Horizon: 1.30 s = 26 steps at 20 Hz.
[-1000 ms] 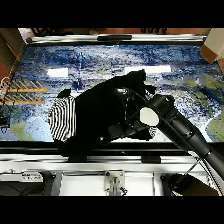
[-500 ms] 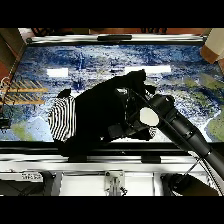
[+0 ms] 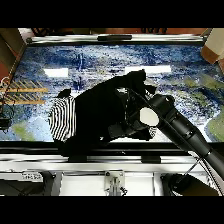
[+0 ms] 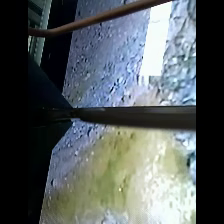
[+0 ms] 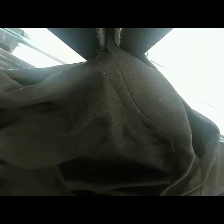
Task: Fold the shirts.
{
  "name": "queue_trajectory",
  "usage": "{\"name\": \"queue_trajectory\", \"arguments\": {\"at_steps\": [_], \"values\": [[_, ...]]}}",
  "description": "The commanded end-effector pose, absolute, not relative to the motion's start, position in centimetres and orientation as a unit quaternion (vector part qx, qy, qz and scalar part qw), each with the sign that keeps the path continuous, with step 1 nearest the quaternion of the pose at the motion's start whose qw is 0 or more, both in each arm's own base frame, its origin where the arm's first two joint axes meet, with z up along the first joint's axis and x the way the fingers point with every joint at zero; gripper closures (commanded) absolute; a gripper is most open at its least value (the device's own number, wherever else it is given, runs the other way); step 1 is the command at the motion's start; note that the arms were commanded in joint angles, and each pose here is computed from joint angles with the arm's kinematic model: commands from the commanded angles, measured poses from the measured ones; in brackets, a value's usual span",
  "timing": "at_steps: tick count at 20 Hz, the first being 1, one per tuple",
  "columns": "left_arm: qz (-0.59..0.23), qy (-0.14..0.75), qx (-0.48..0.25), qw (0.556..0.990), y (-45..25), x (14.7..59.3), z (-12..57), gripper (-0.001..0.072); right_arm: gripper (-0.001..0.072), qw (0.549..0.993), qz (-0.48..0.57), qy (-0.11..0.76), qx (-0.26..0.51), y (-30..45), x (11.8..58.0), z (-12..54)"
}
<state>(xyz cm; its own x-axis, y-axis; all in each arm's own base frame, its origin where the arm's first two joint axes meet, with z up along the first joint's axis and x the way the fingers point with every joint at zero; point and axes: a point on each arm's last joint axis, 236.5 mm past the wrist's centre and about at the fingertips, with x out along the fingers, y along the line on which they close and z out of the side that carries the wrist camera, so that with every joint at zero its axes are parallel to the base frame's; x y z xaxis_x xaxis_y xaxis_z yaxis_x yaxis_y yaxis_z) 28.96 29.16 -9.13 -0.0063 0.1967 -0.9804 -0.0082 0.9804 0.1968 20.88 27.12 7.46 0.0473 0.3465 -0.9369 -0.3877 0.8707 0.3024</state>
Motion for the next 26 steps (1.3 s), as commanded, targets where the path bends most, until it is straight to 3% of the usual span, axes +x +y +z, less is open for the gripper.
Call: {"name": "queue_trajectory", "arguments": {"at_steps": [1, 11, 17, 21, 26], "values": [[0.070, 0.704, 0.073, 0.703, 28.7, 29.4, -8.8, 0.0658, 0.0642, 0.724, 0.254, 0.641, -0.017, 27.1, 20.9, 7.5], [0.162, 0.625, 0.033, 0.763, 28.4, 31.7, -2.0, 0.0659, 0.0642, 0.723, 0.271, 0.634, -0.039, 27.0, 20.9, 7.5], [0.177, 0.575, -0.013, 0.798, 24.8, 32.9, 2.8, 0.0659, 0.0643, 0.723, 0.275, 0.631, -0.061, 26.3, 20.8, 9.2], [0.069, 0.561, -0.034, 0.824, 13.7, 35.5, 5.9, 0.0659, 0.0643, 0.767, 0.214, 0.593, -0.119, 23.1, 24.4, 9.4], [-0.128, 0.561, 0.078, 0.814, -4.3, 33.9, 8.4, 0.0660, 0.0643, 0.804, 0.126, 0.550, -0.187, 18.3, 28.4, 10.1]]}}
